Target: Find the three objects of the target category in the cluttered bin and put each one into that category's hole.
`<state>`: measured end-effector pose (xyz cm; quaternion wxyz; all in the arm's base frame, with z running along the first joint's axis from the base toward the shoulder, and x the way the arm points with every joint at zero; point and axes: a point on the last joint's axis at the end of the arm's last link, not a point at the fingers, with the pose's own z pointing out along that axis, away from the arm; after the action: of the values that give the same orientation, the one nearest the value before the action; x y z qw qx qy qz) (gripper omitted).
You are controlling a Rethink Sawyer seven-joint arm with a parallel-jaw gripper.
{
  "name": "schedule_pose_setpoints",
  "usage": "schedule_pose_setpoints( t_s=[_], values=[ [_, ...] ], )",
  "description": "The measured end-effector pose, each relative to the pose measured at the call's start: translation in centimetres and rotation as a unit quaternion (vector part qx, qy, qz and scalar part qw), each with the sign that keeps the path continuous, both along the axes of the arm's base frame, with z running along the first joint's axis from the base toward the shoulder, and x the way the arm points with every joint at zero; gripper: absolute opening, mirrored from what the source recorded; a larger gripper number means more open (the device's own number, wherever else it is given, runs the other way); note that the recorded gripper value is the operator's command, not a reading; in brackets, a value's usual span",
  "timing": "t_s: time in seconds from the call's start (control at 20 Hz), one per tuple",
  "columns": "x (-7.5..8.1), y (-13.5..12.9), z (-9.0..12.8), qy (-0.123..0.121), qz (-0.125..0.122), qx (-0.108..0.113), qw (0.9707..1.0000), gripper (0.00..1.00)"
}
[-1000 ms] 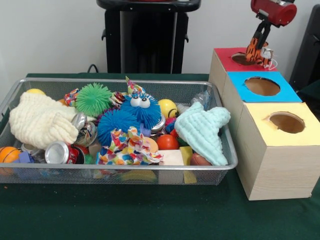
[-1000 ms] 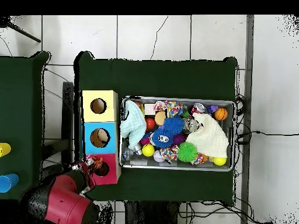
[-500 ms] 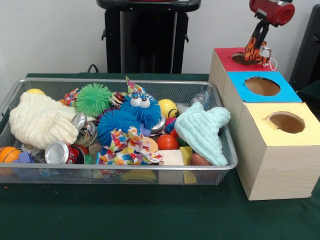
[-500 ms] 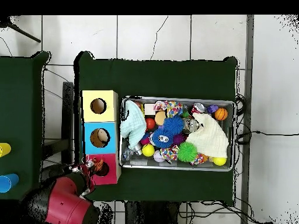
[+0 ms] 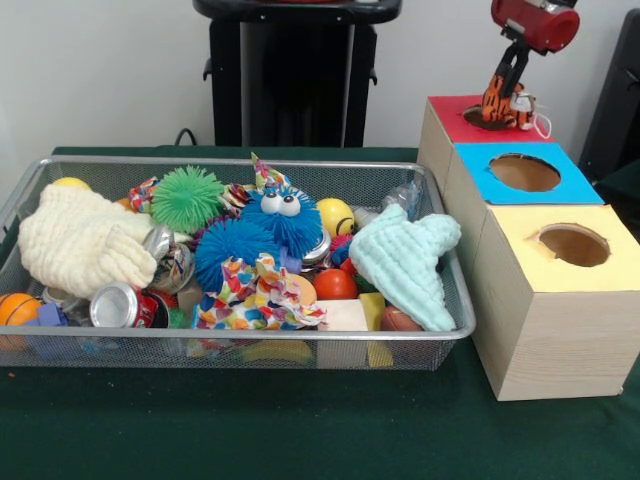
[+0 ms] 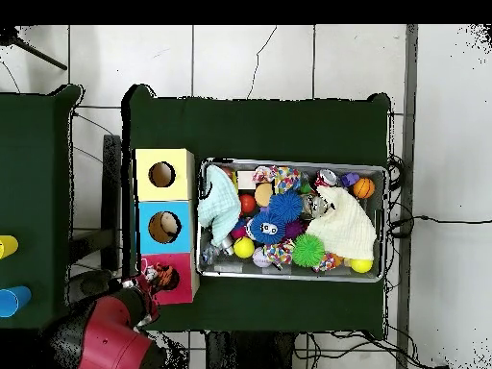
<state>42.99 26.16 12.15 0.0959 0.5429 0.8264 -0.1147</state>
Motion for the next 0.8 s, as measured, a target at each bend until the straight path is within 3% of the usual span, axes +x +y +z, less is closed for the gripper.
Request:
schedule_pose_setpoints(
  t_s=[0.6, 0.65, 0.8],
  values=[
    [-1.0, -0.6, 0.4, 0.004, -0.008, 0.002, 1.0, 0.0],
    [-1.3, -0.8, 0.4, 0.006, -0.01, 0.002, 0.9999, 1.0],
    [-1.4, -0.8, 0.4, 0.007, -0.01, 0.001, 0.9999, 1.0]
  ],
)
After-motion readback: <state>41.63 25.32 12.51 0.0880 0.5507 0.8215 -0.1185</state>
